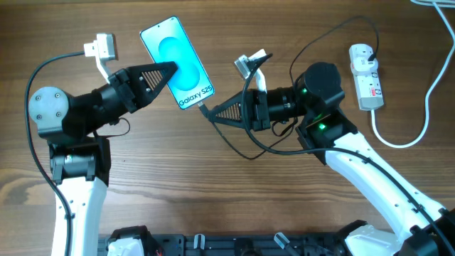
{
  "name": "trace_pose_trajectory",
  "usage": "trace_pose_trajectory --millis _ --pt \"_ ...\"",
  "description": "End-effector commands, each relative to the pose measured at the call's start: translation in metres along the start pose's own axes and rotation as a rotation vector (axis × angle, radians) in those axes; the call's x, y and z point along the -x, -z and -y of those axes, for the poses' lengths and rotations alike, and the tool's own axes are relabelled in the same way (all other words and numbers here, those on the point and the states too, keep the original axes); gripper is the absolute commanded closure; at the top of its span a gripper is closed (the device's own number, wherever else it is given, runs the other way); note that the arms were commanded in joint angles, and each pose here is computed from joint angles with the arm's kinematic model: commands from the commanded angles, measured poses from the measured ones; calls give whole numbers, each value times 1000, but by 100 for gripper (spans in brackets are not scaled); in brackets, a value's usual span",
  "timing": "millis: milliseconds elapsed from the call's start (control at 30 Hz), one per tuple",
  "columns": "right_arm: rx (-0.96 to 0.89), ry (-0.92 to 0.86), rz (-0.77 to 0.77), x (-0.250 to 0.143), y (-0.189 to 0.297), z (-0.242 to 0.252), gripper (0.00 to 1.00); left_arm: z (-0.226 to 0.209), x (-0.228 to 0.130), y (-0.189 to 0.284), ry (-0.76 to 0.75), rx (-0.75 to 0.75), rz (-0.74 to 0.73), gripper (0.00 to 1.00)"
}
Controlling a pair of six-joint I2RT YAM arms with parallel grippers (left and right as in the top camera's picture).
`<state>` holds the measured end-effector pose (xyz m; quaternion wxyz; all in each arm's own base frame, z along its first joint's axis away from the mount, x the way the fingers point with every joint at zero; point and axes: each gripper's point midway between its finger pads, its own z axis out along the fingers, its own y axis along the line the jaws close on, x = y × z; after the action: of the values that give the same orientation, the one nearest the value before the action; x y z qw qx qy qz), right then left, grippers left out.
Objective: Plug charger to phone and switch on socket
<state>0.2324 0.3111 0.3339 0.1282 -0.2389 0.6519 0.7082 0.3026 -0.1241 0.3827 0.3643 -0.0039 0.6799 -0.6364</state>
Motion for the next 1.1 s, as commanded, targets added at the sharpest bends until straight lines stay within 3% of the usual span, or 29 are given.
trace_pose_trajectory --millis 0,733,1067 --pt "-3 32 17 5 0 2 96 8 2 0 -21 -9 7 96" --pt "-20 53 70 14 1 3 96 13 -12 -4 -48 -38 -65 96" --pt "-66 80 162 32 9 11 96 15 -19 -3 -70 -54 -103 96"
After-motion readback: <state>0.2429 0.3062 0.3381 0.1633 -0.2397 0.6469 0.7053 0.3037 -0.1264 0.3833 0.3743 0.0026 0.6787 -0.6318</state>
